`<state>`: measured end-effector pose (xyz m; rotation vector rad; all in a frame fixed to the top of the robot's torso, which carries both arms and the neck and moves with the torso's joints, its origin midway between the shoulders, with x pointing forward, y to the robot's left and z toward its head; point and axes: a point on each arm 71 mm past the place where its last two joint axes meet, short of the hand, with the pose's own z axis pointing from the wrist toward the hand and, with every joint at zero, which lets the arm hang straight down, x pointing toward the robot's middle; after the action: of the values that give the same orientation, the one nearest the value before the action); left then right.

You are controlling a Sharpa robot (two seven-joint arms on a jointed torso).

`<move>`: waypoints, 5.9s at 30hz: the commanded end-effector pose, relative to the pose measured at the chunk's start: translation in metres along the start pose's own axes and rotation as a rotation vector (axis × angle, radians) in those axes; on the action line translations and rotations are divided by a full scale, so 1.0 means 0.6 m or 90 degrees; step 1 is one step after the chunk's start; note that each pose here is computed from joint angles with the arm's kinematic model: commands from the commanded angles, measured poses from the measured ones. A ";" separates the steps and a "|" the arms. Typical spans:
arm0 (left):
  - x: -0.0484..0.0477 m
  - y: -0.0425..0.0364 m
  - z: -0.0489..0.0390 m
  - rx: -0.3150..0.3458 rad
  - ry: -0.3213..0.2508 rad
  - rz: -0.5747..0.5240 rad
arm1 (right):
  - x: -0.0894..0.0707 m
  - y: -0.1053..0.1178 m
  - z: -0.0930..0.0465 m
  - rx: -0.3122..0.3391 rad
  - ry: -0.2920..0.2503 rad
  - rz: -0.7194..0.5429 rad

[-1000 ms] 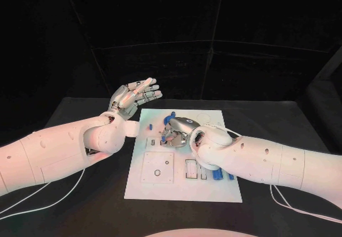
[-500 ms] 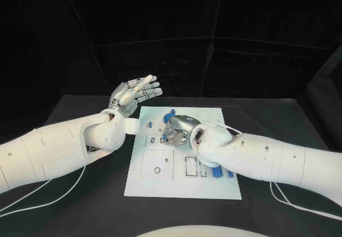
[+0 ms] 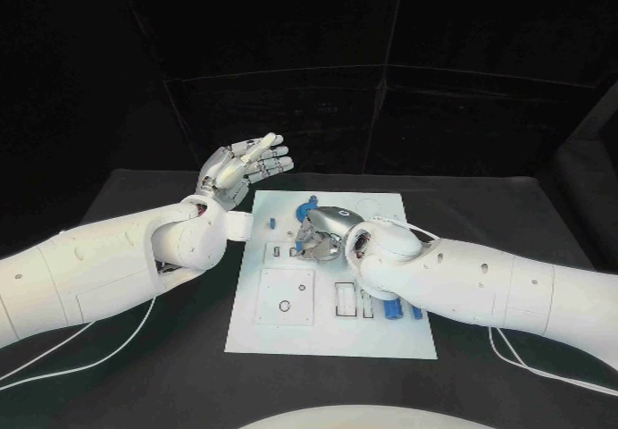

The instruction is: Assemble the parts on the task board

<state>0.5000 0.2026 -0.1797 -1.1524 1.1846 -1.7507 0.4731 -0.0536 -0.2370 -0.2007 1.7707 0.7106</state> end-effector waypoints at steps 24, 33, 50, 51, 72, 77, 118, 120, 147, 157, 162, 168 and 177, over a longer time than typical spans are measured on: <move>0.000 -0.003 0.000 0.006 0.006 -0.005 | 0.018 -0.006 -0.009 0.026 0.040 -0.027; 0.000 -0.003 0.001 0.006 0.006 -0.005 | 0.016 -0.007 -0.009 0.032 0.027 -0.027; -0.001 -0.003 0.000 0.006 0.005 -0.004 | 0.015 -0.004 -0.007 0.029 0.018 -0.025; -0.001 -0.003 0.000 0.005 0.005 -0.004 | 0.015 -0.004 -0.007 0.030 0.017 -0.025; -0.014 -0.005 0.001 0.009 0.018 0.021 | -0.025 0.016 -0.052 -0.114 -0.159 0.032; -0.030 -0.007 0.001 0.004 0.026 0.068 | -0.058 0.006 -0.082 -0.154 -0.183 0.039; 0.022 0.067 0.040 -0.681 0.294 0.755 | -0.211 -0.170 -0.137 0.046 -0.164 0.202; 0.029 0.070 0.043 -0.683 0.297 0.760 | -0.210 -0.169 -0.136 0.044 -0.163 0.201; 0.049 0.094 0.052 -0.715 0.316 0.794 | -0.206 -0.165 -0.123 0.040 -0.151 0.200; 0.055 0.096 0.059 -0.705 0.308 0.792 | -0.205 -0.164 -0.120 0.039 -0.149 0.200; 0.055 0.097 0.062 -0.706 0.304 0.793 | -0.204 -0.163 -0.119 0.038 -0.146 0.200; 0.054 0.099 0.066 -0.715 0.307 0.797 | -0.203 -0.162 -0.117 0.038 -0.143 0.200; 0.054 0.101 0.070 -0.721 0.312 0.811 | -0.201 -0.160 -0.112 0.039 -0.138 0.201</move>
<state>0.5324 0.1409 -0.2212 -0.1835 2.5372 -0.2887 0.5031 -0.1953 -0.1505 0.1999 1.6209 0.8650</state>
